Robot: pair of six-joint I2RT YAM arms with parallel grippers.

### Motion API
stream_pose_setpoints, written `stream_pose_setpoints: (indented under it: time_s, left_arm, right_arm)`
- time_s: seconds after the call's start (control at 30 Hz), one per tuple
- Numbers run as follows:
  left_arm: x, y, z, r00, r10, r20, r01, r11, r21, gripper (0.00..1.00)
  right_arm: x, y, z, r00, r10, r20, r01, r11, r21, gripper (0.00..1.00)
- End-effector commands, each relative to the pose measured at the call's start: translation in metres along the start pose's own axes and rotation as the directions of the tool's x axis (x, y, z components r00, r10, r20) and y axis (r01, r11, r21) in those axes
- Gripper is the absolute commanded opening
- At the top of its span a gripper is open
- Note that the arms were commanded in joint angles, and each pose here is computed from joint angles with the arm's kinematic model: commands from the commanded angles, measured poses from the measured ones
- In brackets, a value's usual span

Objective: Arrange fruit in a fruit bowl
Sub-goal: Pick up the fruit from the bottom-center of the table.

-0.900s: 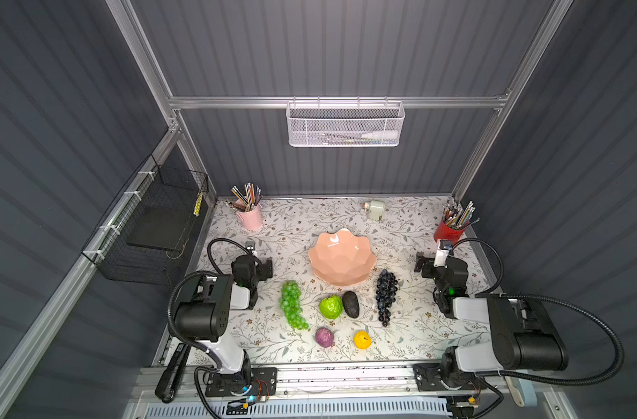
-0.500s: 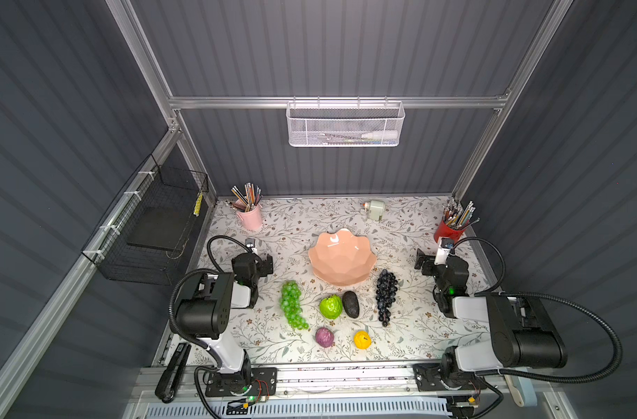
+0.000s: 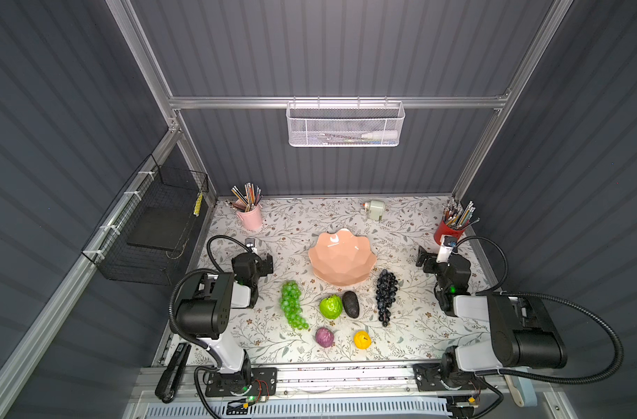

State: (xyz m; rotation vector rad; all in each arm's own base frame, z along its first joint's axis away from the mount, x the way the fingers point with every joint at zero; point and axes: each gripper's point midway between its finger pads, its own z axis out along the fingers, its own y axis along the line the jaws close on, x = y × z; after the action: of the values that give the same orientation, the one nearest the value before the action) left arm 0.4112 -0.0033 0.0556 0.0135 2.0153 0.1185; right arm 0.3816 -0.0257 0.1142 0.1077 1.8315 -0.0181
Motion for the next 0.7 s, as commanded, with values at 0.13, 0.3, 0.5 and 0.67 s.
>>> stream_pose_setpoints:
  time_s: [0.13,0.3,0.5,0.67]
  left_arm:
    - [-0.048,0.023,0.014,0.991,-0.042,-0.126,0.023,0.989,-0.145,1.0]
    - [-0.085,0.028,0.004,0.97,-0.172,-0.172,0.137,0.97,-0.201,1.0]
    - [-0.079,0.016,-0.026,0.907,-0.253,-0.337,0.185,0.958,-0.22,1.0]
    - [-0.065,-0.027,-0.06,0.876,-0.181,-0.446,0.146,0.983,-0.111,1.0]
  right_arm:
    - [-0.034,-0.018,-0.029,0.99,0.05,0.129,-0.063,0.993,0.1,0.99]
    - [-0.076,-0.01,-0.051,0.988,0.151,0.043,-0.154,0.986,0.071,0.99]
    - [-0.083,0.037,-0.082,0.964,0.156,-0.215,-0.163,0.987,-0.014,0.99]
    - [-0.059,0.084,-0.119,0.89,0.114,-0.441,-0.188,0.974,-0.129,0.96]
